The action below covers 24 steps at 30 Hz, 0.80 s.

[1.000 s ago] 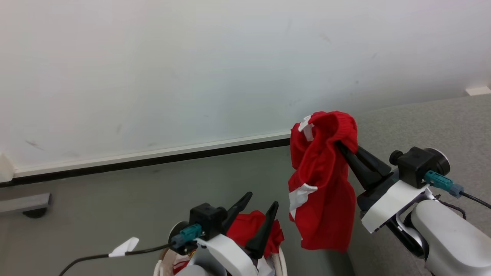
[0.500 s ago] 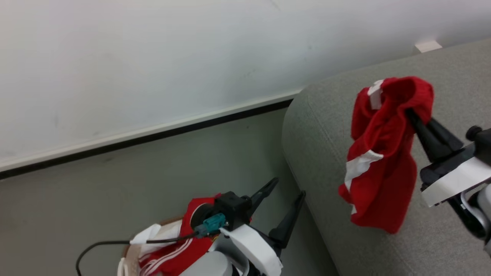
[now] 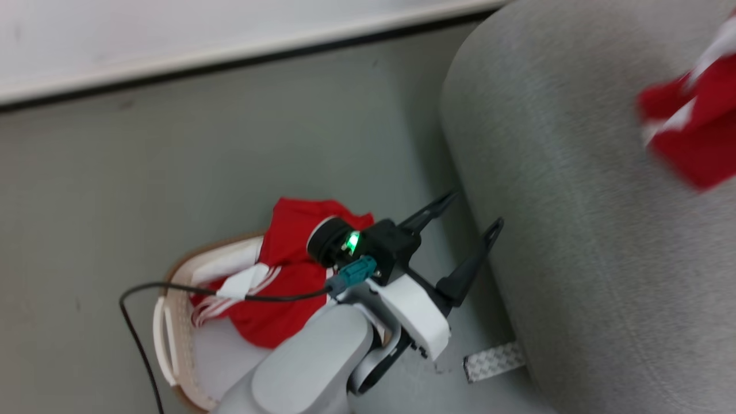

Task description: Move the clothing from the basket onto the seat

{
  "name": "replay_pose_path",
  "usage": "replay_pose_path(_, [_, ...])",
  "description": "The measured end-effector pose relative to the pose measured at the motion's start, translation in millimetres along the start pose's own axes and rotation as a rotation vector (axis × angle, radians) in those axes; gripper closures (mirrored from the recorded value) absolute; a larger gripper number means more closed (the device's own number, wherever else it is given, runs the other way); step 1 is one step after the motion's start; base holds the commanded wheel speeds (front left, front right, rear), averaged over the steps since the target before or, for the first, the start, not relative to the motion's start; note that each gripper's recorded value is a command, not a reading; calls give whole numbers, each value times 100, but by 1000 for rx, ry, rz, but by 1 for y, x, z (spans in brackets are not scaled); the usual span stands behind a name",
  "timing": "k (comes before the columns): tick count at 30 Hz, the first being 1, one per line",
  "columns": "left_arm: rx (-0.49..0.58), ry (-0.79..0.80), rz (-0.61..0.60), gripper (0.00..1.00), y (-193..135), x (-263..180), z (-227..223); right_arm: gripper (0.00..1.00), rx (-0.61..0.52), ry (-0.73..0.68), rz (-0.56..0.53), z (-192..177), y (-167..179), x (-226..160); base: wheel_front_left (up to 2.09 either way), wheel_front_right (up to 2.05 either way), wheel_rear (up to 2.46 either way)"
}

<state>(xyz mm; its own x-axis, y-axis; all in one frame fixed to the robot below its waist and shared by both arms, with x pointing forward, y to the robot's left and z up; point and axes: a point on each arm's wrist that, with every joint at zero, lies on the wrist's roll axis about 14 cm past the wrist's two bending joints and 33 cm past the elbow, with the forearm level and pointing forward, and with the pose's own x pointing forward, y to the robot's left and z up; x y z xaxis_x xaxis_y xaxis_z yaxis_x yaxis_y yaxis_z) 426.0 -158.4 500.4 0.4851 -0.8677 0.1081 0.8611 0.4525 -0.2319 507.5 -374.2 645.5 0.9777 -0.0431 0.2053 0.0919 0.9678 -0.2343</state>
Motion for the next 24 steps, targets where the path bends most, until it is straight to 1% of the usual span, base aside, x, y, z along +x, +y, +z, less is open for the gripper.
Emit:
replay_pose_path(4, [-27,2,29,0,25,4,-14,100,-63,-13,-104,-1,-37,41,0,0,0])
replay_pose_path(6, [-40,8,51,0,38,2,-23,100,-64,7,-154,-14,-48,55,0,0,0])
replay_pose_path(8, [-49,21,79,0,50,-2,-33,100,-77,70,-182,-43,-52,62,0,0,0])
replay_pose_path(11, [-60,39,125,0,66,-11,-44,100,-45,158,-227,-88,-50,63,0,0,0])
replay_pose_path(13, [-70,48,161,0,75,-17,-49,100,-23,228,-267,-119,-52,54,0,0,0])
replay_pose_path(14, [-78,52,178,0,79,-21,-51,99,-19,280,-288,-138,-54,43,0,0,0])
replay_pose_path(15, [-82,56,190,0,80,-24,-53,91,-15,331,-307,-155,-56,30,0,0,0])
replay_pose_path(16, [-85,64,199,0,80,-27,-55,60,0,373,-326,-168,-56,17,0,0,0])
replay_pose_path(17, [-87,68,207,0,79,-30,-56,0,15,407,-343,-179,-56,4,0,0,0])
replay_pose_path(19, [-84,67,219,0,78,-33,-53,0,26,455,-357,-190,-53,-15,0,0,0])
replay_pose_path(21, [-77,70,238,0,80,-38,-51,0,38,473,-357,-194,-48,-26,0,0,0])
replay_pose_path(24, [-84,69,270,0,80,-47,-47,0,64,495,-330,-199,-28,-44,0,0,0])
